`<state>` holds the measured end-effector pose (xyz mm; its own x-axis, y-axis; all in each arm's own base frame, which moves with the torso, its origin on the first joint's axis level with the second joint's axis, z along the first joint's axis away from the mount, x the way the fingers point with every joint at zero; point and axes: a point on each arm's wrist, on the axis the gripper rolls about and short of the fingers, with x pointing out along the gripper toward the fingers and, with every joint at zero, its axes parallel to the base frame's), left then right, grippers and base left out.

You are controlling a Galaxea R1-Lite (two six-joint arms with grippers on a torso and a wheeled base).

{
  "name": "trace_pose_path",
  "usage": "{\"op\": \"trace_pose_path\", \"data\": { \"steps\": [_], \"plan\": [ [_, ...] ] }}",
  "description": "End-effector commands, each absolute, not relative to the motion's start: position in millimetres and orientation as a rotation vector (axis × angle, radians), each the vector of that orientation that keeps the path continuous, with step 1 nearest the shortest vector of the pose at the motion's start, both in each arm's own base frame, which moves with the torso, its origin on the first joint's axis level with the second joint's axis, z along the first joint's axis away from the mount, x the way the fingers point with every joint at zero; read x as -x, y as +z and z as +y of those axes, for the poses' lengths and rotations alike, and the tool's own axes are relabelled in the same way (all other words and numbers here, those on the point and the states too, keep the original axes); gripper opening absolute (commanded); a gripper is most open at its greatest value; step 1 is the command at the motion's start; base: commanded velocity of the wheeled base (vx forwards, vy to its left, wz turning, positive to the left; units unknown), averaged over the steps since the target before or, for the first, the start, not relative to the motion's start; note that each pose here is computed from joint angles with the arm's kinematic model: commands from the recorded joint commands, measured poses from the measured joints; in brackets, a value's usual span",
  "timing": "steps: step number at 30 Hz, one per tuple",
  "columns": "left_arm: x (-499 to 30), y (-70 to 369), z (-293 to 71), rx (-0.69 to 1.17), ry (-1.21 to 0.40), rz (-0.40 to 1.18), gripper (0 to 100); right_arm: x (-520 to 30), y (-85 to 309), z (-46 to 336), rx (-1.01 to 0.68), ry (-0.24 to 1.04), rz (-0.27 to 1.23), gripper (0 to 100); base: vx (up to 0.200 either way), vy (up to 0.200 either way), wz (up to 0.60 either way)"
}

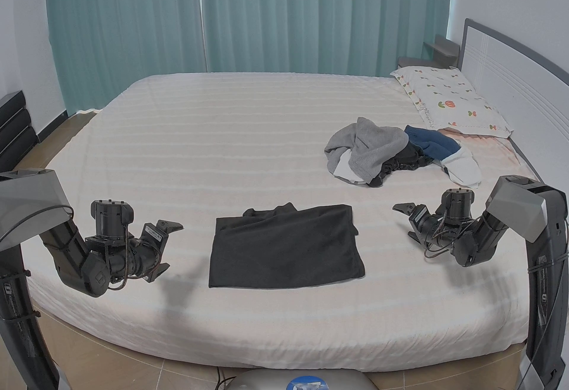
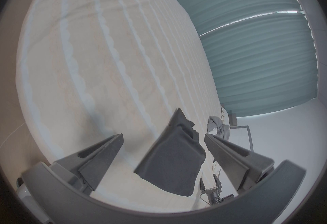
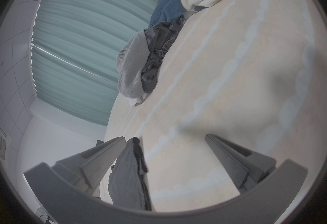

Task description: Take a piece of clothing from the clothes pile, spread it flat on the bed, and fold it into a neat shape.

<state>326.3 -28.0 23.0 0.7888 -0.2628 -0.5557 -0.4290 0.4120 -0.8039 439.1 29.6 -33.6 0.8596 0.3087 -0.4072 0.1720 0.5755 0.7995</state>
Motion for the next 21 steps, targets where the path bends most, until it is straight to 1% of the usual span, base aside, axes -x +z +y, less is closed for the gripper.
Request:
{"op": "trace_pose_path", "data": {
  "steps": [1, 6, 7, 9, 10, 12, 13, 16, 21],
  "plan": [
    [-327, 23, -32, 1.162, 0.104, 0.698, 100, -438, -34, 30, -0.967, 0.085, 0.556, 100, 0.0, 0.0, 0.0],
    [-329, 26, -42, 1.108, 0.048, 0.699, 100, -438, -34, 31, -0.967, 0.085, 0.556, 100, 0.0, 0.0, 0.0],
    [-335, 24, -49, 1.032, 0.002, 0.702, 100, -438, -34, 31, -0.963, 0.086, 0.556, 100, 0.0, 0.0, 0.0],
    [-339, 20, -50, 1.002, -0.012, 0.702, 100, -438, -34, 31, -0.963, 0.087, 0.553, 100, 0.0, 0.0, 0.0],
    [-352, 14, -52, 0.956, -0.03, 0.689, 100, -438, -34, 31, -0.962, 0.095, 0.537, 100, 0.0, 0.0, 0.0],
    [-357, 13, -53, 0.949, -0.035, 0.684, 100, -437, -34, 31, -0.962, 0.096, 0.536, 100, 0.0, 0.0, 0.0],
    [-372, 6, -56, 0.939, -0.049, 0.671, 100, -436, -35, 31, -0.961, 0.097, 0.534, 100, 0.0, 0.0, 0.0],
    [-389, 4, -61, 0.937, -0.073, 0.639, 100, -435, -35, 32, -0.96, 0.097, 0.534, 100, 0.0, 0.0, 0.0],
    [-413, -14, -73, 0.874, -0.108, 0.63, 100, -435, -36, 34, -0.959, 0.101, 0.538, 100, 0.0, 0.0, 0.0]
  ]
}}
